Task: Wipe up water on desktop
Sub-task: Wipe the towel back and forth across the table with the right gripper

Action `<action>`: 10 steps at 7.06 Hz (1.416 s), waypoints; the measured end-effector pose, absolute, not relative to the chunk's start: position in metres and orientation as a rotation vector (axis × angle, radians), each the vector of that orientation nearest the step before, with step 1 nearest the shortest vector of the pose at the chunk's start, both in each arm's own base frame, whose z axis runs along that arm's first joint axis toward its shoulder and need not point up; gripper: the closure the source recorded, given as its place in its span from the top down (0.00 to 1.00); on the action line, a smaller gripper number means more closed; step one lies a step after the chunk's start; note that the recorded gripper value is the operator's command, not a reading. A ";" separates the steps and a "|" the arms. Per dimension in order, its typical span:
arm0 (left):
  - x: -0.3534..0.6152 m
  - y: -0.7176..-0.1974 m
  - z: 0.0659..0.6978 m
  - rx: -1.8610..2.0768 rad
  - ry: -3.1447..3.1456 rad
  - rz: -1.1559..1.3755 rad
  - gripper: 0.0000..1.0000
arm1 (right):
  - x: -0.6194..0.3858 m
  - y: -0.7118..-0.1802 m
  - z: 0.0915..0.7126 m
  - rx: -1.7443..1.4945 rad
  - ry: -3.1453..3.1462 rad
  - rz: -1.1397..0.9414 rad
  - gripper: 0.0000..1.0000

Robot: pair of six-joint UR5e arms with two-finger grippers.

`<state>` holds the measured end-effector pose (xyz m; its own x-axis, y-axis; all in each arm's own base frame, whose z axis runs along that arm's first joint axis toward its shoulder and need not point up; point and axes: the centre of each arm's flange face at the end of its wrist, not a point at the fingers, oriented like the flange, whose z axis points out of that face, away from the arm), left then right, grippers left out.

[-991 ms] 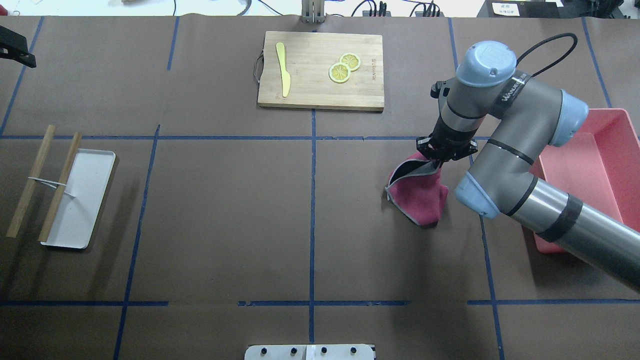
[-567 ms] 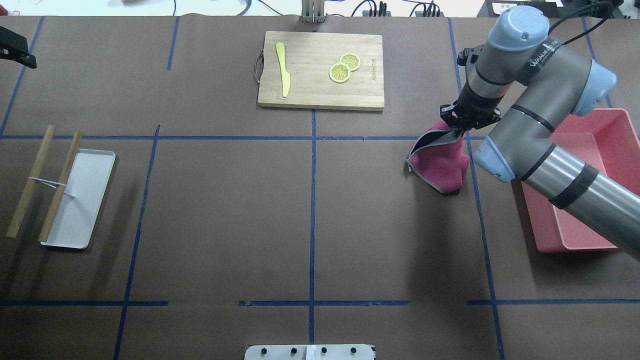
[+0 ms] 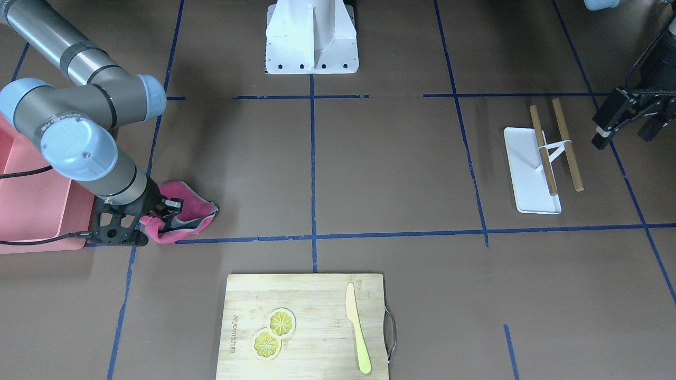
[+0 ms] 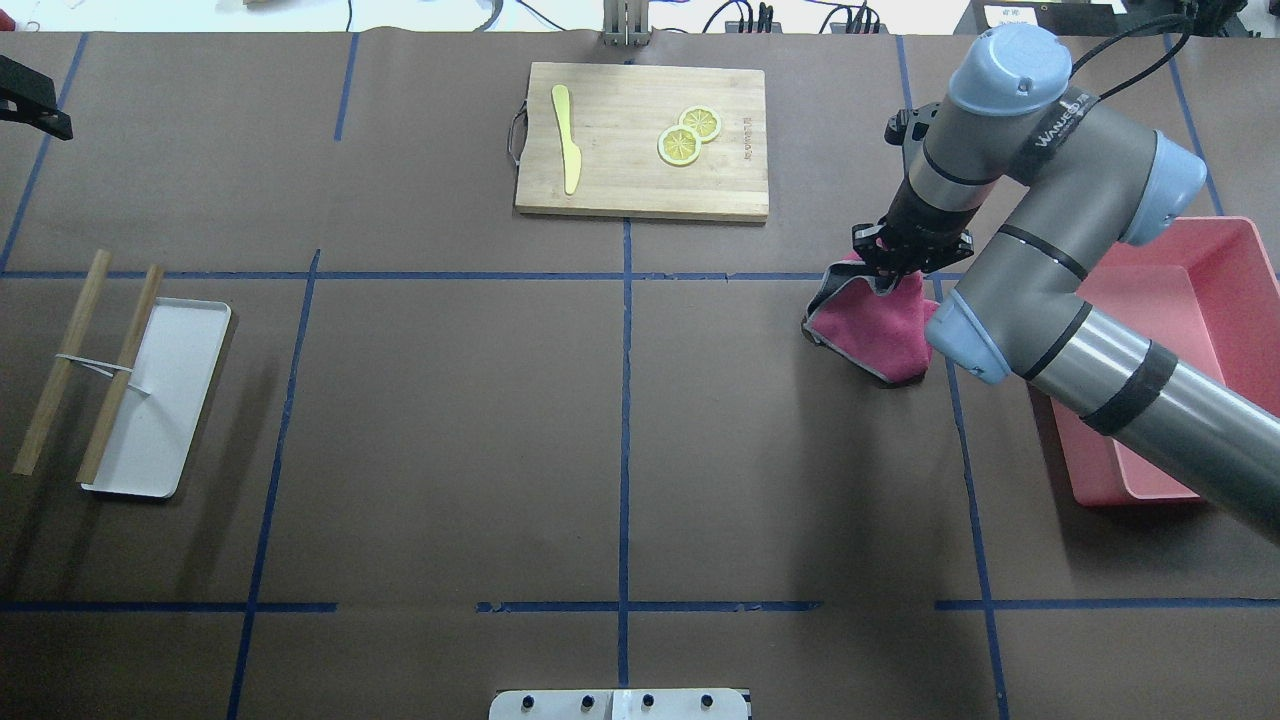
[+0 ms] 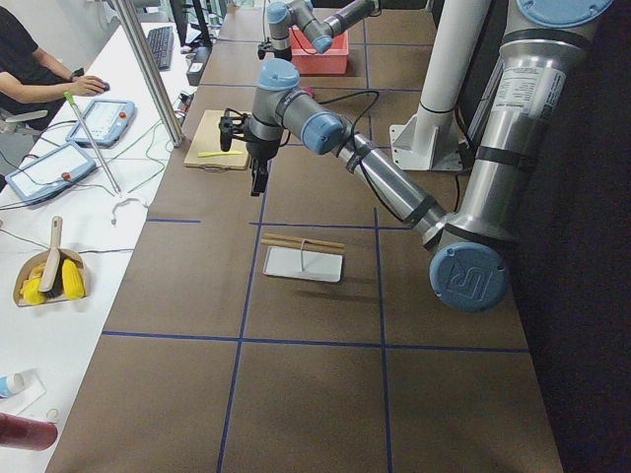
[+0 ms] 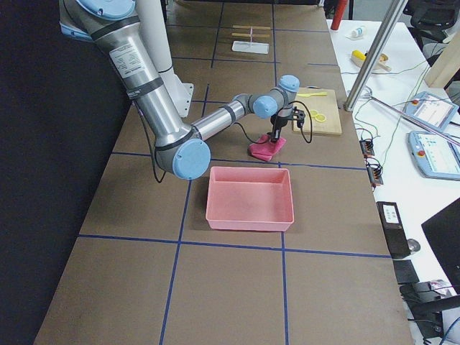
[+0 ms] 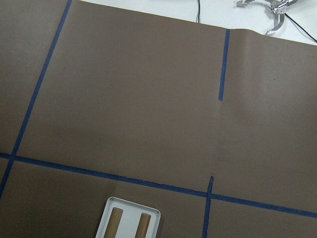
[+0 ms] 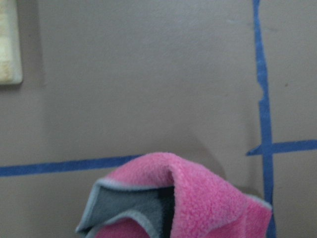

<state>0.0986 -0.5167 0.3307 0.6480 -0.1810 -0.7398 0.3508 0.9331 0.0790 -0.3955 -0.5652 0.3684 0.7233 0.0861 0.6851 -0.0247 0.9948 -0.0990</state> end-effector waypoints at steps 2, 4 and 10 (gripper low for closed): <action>0.099 -0.517 0.331 0.225 0.811 -0.300 1.00 | -0.427 -0.515 0.337 -0.134 -0.814 0.055 0.00; 0.099 -0.517 0.331 0.228 0.812 -0.297 1.00 | -0.455 -0.449 0.310 -0.200 -0.853 0.066 0.00; 0.099 -0.517 0.331 0.230 0.813 -0.297 1.00 | -0.488 -0.295 0.225 -0.396 -0.946 0.134 0.00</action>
<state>0.0987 -0.5170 0.3305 0.6496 -0.1709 -0.7408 0.3460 0.9341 0.0878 -0.4884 -0.2949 0.2253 0.5825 0.2825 0.7622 0.0601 0.9201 -0.3870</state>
